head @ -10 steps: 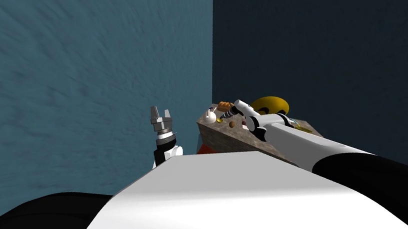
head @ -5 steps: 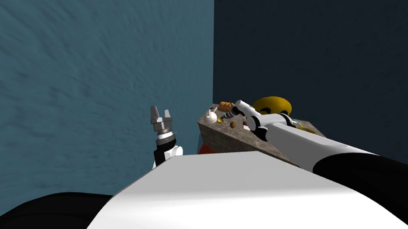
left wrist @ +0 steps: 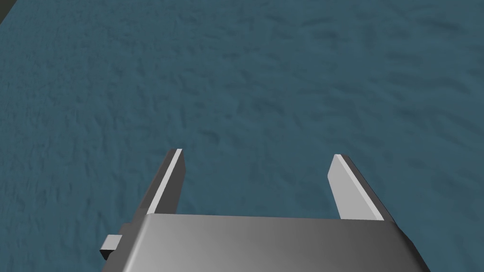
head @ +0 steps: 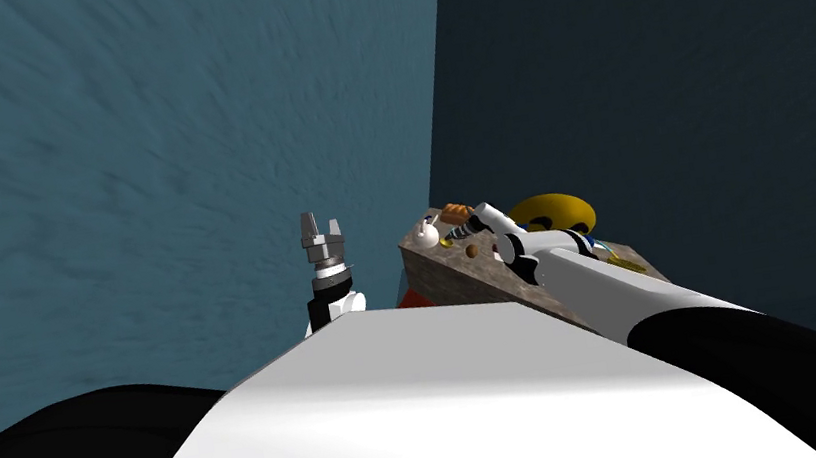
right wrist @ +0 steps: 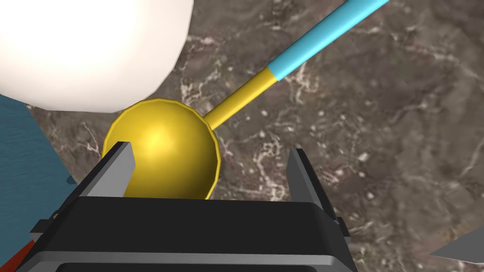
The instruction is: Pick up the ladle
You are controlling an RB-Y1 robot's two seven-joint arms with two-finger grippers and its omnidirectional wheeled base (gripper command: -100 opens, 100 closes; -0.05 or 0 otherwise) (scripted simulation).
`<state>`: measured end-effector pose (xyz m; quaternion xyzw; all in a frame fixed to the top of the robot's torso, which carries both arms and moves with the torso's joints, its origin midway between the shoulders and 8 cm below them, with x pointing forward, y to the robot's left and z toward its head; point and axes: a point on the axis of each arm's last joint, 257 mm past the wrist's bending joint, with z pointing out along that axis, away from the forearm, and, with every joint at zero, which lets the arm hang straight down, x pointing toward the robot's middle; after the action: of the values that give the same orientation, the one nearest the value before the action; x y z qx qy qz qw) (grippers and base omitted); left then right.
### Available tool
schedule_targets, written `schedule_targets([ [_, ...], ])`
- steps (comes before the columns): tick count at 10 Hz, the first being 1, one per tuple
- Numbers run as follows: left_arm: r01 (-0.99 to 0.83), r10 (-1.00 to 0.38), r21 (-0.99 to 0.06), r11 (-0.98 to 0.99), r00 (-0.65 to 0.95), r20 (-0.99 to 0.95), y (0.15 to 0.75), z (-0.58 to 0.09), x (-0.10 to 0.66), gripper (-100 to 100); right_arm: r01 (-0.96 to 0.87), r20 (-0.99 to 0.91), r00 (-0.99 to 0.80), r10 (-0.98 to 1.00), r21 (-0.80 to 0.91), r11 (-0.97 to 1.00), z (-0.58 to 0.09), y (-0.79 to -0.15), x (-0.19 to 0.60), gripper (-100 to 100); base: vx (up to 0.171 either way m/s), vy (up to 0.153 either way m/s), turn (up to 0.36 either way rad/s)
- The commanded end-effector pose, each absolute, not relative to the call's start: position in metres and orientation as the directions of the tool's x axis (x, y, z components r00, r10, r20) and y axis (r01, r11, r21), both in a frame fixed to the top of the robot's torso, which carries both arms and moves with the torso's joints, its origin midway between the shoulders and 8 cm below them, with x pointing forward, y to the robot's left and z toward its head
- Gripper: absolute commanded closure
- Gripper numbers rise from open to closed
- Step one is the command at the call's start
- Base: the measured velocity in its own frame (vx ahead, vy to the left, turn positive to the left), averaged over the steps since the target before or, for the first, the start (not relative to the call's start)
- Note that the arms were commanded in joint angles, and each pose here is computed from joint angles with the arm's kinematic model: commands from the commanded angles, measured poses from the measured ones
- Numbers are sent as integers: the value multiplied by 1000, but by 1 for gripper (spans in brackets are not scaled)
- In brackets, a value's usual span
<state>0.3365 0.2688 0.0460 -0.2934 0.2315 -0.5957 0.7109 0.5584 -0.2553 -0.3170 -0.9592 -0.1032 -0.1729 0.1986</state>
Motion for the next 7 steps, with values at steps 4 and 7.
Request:
schedule_targets([
  [4,705,-984,-700,114,179,20,267,43,338,0,262,375,919,124,-344,-902,-322,-268,554,-100,8,29,15],
  [7,705,-984,-700,113,178,20,267,43,338,0,264,376,918,125,-345,-900,-321,-267,554,100,0,0,0],
])
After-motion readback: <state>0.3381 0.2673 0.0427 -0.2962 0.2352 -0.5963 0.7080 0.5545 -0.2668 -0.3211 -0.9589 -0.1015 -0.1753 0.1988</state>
